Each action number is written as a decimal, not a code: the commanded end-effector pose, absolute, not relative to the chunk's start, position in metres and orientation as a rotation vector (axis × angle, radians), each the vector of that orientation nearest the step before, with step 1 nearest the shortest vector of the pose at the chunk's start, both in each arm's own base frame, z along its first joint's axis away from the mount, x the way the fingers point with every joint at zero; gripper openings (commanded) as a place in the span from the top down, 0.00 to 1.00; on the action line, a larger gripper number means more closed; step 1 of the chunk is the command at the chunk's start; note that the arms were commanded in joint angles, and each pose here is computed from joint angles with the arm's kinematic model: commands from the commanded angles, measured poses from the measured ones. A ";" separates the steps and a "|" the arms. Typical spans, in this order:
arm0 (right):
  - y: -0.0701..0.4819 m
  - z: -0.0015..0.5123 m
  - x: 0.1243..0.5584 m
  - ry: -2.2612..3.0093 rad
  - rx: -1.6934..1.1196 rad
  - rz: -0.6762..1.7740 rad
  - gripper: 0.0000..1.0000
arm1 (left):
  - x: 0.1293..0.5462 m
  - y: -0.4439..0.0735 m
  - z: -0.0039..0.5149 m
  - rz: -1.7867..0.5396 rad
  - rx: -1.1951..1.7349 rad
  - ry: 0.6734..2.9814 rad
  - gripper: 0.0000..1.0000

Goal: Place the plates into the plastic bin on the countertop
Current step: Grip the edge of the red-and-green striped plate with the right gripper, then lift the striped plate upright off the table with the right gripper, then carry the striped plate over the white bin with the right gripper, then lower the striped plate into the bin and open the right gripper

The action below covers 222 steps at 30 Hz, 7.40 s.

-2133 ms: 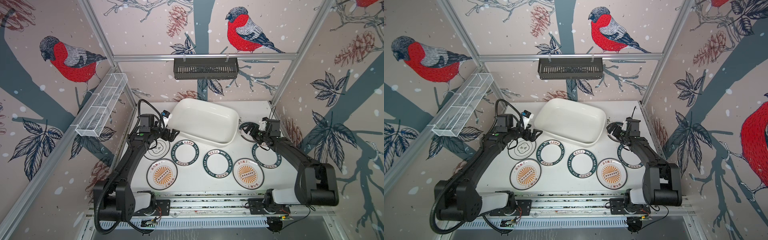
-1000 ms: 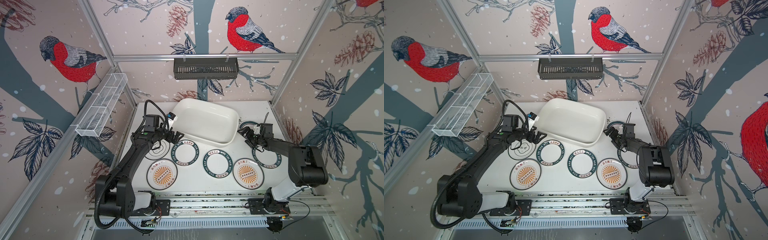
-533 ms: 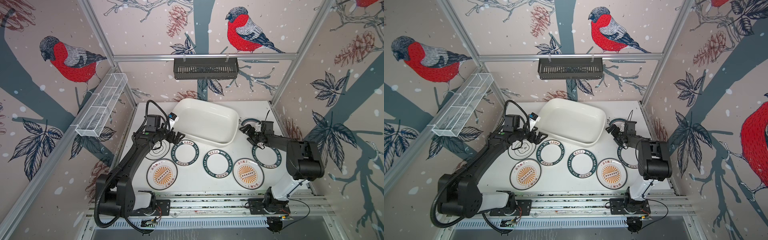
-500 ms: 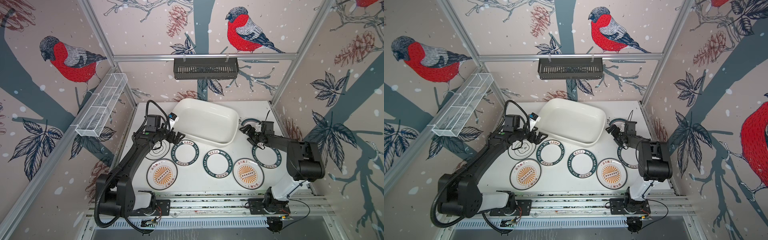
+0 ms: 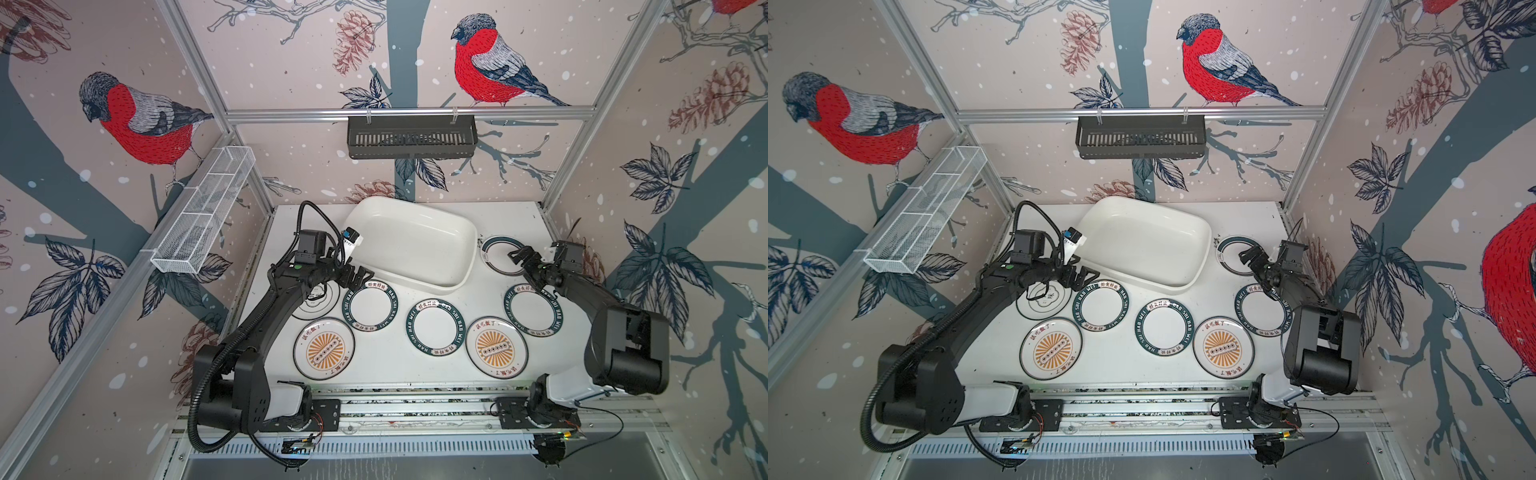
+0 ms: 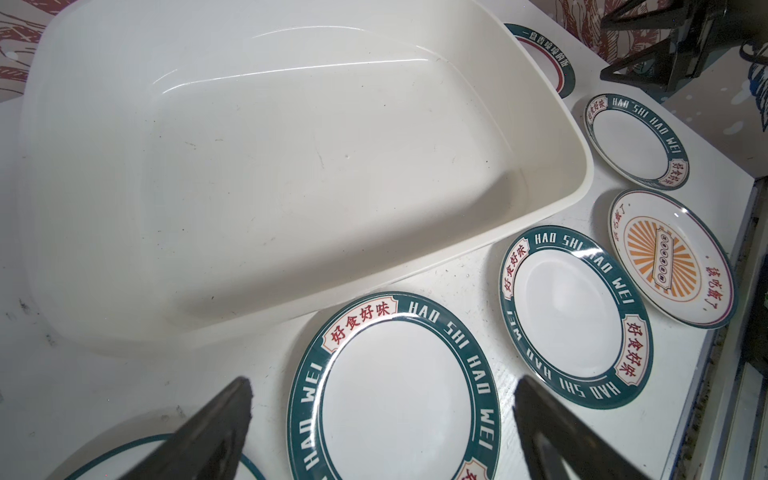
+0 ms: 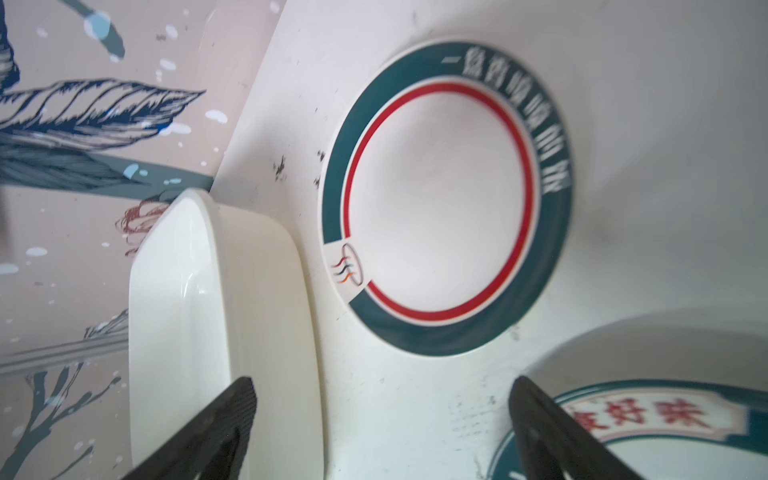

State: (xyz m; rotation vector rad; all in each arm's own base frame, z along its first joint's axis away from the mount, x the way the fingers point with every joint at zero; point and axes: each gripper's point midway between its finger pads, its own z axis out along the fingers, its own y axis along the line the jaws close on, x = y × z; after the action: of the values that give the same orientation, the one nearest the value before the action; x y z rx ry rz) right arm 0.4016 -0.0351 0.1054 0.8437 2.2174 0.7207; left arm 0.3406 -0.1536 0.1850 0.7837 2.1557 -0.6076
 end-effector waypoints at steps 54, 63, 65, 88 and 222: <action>-0.084 0.025 0.452 2.187 0.950 0.931 0.74 | 0.326 -0.162 0.210 -0.618 0.931 2.081 0.03; -0.083 0.033 0.458 2.141 0.933 0.968 0.89 | 0.326 -0.162 0.214 -0.616 0.928 2.071 0.03; -0.082 0.038 0.459 2.118 0.923 0.982 0.90 | 0.328 -0.160 0.216 -0.595 0.915 2.071 0.03; -0.080 0.138 0.448 1.903 0.822 0.979 0.97 | 0.370 -0.133 0.244 -0.389 0.676 2.109 0.03; 0.370 0.056 0.558 2.405 0.297 1.172 0.53 | 0.359 -0.151 0.278 -0.536 0.685 2.038 0.03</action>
State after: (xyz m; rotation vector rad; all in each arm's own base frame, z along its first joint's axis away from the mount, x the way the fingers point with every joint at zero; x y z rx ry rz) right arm 0.5533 0.3804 0.0498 0.2955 2.4001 1.2383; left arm 0.3622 -0.1496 0.2755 0.6693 2.0452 -0.5345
